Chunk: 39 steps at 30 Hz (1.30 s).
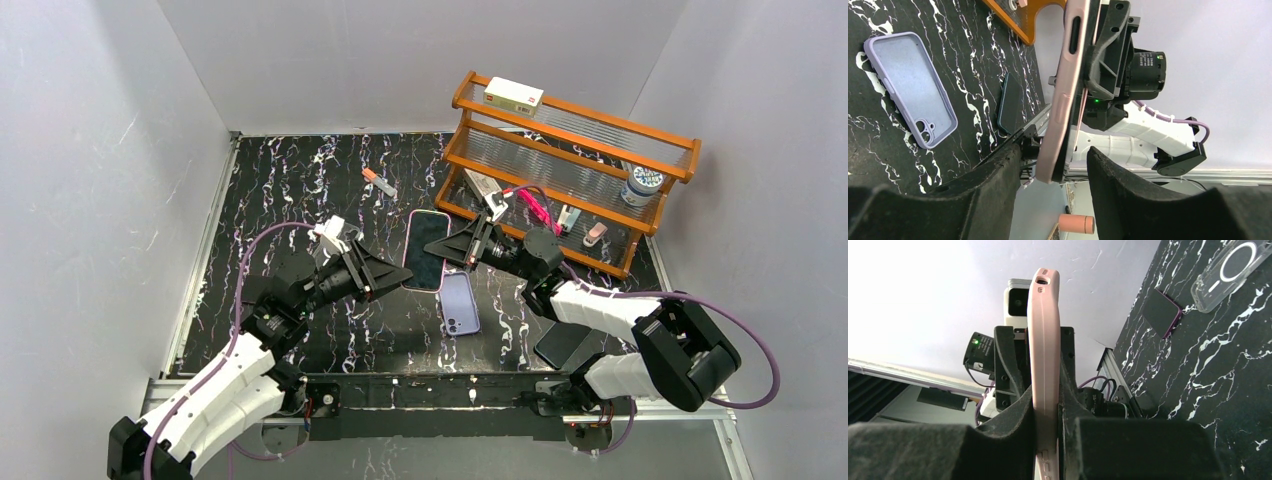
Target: Put the phone into the phone case
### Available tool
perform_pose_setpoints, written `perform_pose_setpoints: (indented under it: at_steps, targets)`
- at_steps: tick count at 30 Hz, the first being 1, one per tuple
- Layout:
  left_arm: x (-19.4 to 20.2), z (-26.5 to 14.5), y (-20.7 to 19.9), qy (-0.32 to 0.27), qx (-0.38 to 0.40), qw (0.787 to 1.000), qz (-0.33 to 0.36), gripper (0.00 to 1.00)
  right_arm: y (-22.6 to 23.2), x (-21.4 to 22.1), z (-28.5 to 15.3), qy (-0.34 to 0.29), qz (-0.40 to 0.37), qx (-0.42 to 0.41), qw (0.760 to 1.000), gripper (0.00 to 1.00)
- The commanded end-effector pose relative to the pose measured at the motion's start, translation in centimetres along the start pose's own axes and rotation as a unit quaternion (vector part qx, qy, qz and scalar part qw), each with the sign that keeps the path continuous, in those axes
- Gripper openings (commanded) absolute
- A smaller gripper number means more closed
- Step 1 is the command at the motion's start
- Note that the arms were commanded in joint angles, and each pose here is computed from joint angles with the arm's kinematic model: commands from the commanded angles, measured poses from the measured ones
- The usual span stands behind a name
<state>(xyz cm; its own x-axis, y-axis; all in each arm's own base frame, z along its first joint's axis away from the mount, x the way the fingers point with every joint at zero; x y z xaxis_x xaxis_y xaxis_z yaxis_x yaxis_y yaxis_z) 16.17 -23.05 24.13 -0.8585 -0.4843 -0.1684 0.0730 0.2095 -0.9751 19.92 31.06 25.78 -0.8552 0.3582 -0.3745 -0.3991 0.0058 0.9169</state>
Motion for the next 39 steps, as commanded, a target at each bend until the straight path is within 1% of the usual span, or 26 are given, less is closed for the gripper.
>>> perform_pose_setpoints:
  at_steps: [1,7,11,13,16,19,22,25,26,28,29,30,31,33,35,39]
  targets:
    - [0.4,-0.4,-0.5,0.008,0.014,1.000,0.006,0.48,3.2,-1.6,0.3,-0.029,-0.039,-0.048,0.998,0.13]
    - [0.5,-0.2,0.1,0.014,0.005,1.000,0.002,0.39,2.3,-1.4,0.2,-0.032,-0.028,-0.040,0.998,0.13]
    - [0.8,0.3,1.0,0.028,-0.010,1.000,0.000,0.37,1.9,-1.4,0.3,-0.031,-0.025,-0.034,0.999,0.13]
    - [0.8,0.5,1.3,0.030,-0.015,0.999,-0.002,0.31,1.4,-1.3,0.3,-0.029,-0.024,-0.026,0.999,0.13]
    - [0.7,0.7,1.8,0.030,-0.029,0.999,-0.001,0.16,0.6,-1.1,0.3,-0.027,-0.020,-0.014,0.999,0.12]
    - [0.6,0.7,2.9,0.028,-0.061,0.998,0.003,0.01,0.1,-0.9,0.3,-0.023,-0.020,-0.008,1.000,0.12]
    - [0.6,0.7,4.2,0.029,-0.098,0.995,0.007,0.00,-0.4,-0.8,0.3,-0.020,-0.024,0.002,1.000,0.12]
    - [0.5,0.6,4.8,0.027,-0.115,0.993,0.010,0.00,-0.8,-0.7,0.2,-0.018,-0.031,0.014,0.999,0.12]
    - [0.5,0.5,5.0,0.026,-0.122,0.992,0.007,0.01,-0.8,-0.7,0.2,-0.018,-0.033,0.016,0.999,0.12]
    - [0.4,0.4,4.9,0.022,-0.121,0.992,0.009,0.12,-0.9,-0.5,0.1,-0.013,-0.037,0.018,0.999,0.12]
    - [0.3,0.3,4.7,0.019,-0.117,0.993,0.011,0.19,-0.8,-0.4,0.1,-0.010,-0.040,0.017,0.999,0.12]
    - [0.2,0.2,4.5,0.013,-0.114,0.993,0.014,0.31,-0.6,-0.3,0.0,-0.005,-0.043,0.014,0.999,0.12]
    - [0.0,0.1,4.2,0.005,-0.111,0.994,0.017,0.40,-0.4,-0.2,0.0,0.001,-0.048,0.009,0.999,0.12]
    - [-0.4,-0.2,3.6,-0.009,-0.105,0.994,0.023,0.53,0.2,0.3,-0.1,0.021,-0.062,-0.005,0.998,0.13]
    - [-0.9,-0.4,3.0,-0.026,-0.103,0.994,0.026,0.60,0.9,0.7,-0.2,0.039,-0.077,-0.022,0.996,0.13]
    - [-1.4,-0.1,1.1,-0.034,-0.065,0.997,0.037,0.63,2.9,1.5,-0.9,0.066,-0.097,-0.065,0.991,0.13]
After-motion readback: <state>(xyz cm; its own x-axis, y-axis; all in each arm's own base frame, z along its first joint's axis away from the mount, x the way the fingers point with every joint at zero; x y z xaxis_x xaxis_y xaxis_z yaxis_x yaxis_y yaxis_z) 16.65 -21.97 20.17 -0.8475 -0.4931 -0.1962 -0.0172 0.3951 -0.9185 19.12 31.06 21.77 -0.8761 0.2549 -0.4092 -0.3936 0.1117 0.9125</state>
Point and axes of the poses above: each gripper's point midway between its finger pads, its own z axis out along the fingers, its own y axis along the line the jaws close on, x = y × z, the point moved 2 cm from there along -z, back along the fingers, and after that the axes turned 7 degrees about -z, right-handed, at the moved point
